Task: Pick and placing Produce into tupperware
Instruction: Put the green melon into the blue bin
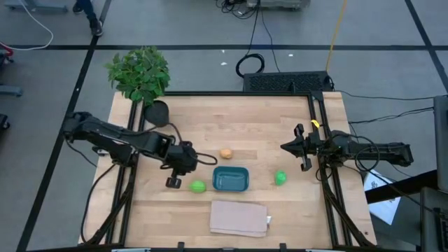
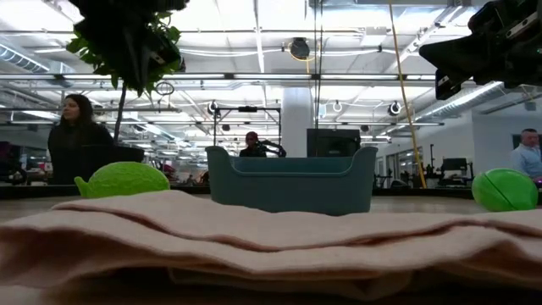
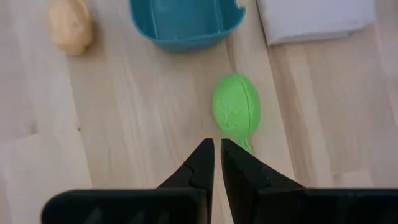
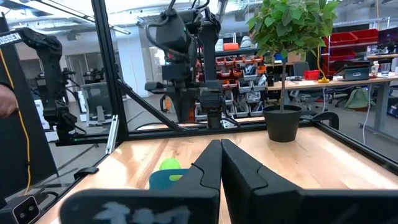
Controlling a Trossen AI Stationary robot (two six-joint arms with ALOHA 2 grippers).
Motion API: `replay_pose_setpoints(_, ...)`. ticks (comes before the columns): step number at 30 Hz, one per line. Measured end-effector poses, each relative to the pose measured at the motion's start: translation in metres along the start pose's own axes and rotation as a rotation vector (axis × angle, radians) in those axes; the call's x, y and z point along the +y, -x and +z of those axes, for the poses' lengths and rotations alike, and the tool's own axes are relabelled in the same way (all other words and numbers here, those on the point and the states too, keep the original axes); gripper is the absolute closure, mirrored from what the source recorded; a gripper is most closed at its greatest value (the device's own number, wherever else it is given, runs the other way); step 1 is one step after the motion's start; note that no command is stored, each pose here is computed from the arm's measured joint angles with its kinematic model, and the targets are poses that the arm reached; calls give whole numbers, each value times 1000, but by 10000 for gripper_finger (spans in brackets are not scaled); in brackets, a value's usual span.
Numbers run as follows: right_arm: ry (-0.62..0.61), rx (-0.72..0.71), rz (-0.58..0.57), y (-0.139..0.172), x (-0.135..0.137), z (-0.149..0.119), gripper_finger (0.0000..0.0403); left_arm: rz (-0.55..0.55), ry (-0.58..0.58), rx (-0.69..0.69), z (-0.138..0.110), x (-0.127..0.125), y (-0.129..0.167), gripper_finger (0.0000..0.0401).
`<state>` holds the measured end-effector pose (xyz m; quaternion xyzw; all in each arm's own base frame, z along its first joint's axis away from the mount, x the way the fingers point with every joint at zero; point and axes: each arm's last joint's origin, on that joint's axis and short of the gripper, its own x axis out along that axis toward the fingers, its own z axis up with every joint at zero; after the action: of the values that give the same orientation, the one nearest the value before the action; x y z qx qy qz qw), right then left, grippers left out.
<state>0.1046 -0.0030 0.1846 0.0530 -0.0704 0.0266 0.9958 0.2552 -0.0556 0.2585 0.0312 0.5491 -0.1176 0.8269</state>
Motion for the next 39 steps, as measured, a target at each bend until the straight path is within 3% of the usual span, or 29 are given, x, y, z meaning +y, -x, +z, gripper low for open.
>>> replay_pose_setpoints(4,-1,5,-1,0,0,0,403,-8,-3,30,2,1,-10,366)
replay_pose_setpoints(8,-1,6,-1,0,0,-1,403,-23,37,5,6,0,-14,335)
replay_pose_setpoints(17,-3,24,-3,0,0,-2,403,-156,118,-89,17,-6,-14,197)
replay_pose_setpoints(27,-4,36,-4,-1,0,-3,403,-165,166,-64,19,-19,-26,75)
replay_pose_setpoints(32,-5,40,-5,-1,-1,-4,403,-154,170,-34,20,-21,-36,48)
replay_pose_setpoints(39,-8,58,-7,-2,-1,-6,403,-139,160,45,20,-19,-63,45)
